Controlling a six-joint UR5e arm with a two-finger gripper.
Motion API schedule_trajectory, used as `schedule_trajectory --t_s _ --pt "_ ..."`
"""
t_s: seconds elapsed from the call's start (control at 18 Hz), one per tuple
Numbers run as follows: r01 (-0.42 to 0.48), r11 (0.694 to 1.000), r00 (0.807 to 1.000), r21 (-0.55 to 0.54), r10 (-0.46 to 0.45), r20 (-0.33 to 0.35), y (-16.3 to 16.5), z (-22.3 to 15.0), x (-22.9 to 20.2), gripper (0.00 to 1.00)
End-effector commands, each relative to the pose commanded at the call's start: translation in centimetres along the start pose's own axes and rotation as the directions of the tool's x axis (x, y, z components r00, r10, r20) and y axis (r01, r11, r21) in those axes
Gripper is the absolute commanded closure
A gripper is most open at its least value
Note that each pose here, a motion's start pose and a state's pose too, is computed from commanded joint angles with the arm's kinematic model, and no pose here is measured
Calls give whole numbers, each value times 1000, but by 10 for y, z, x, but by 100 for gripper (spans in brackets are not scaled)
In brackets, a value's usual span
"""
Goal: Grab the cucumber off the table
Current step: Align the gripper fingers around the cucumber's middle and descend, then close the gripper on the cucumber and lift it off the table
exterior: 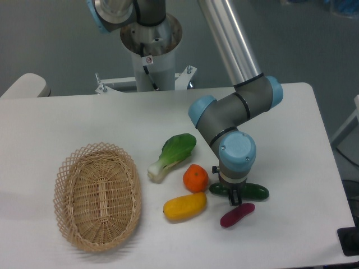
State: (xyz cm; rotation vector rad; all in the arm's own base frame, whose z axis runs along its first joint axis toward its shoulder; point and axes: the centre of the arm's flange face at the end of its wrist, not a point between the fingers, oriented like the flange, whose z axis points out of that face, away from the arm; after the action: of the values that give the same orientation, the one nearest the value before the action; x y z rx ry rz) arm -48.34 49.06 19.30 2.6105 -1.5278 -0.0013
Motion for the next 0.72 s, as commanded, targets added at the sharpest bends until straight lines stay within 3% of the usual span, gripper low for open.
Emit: schedule_trajectory --t_s 0.39,0.5,0.72 --pt "3 1000 1000 -4 -3 9 6 -4 -2 66" --pt "0 1000 1000 -6 0 12 7 -6 -3 72" --pt "3 1000 1000 -15 -2 29 13 -19 -8 72"
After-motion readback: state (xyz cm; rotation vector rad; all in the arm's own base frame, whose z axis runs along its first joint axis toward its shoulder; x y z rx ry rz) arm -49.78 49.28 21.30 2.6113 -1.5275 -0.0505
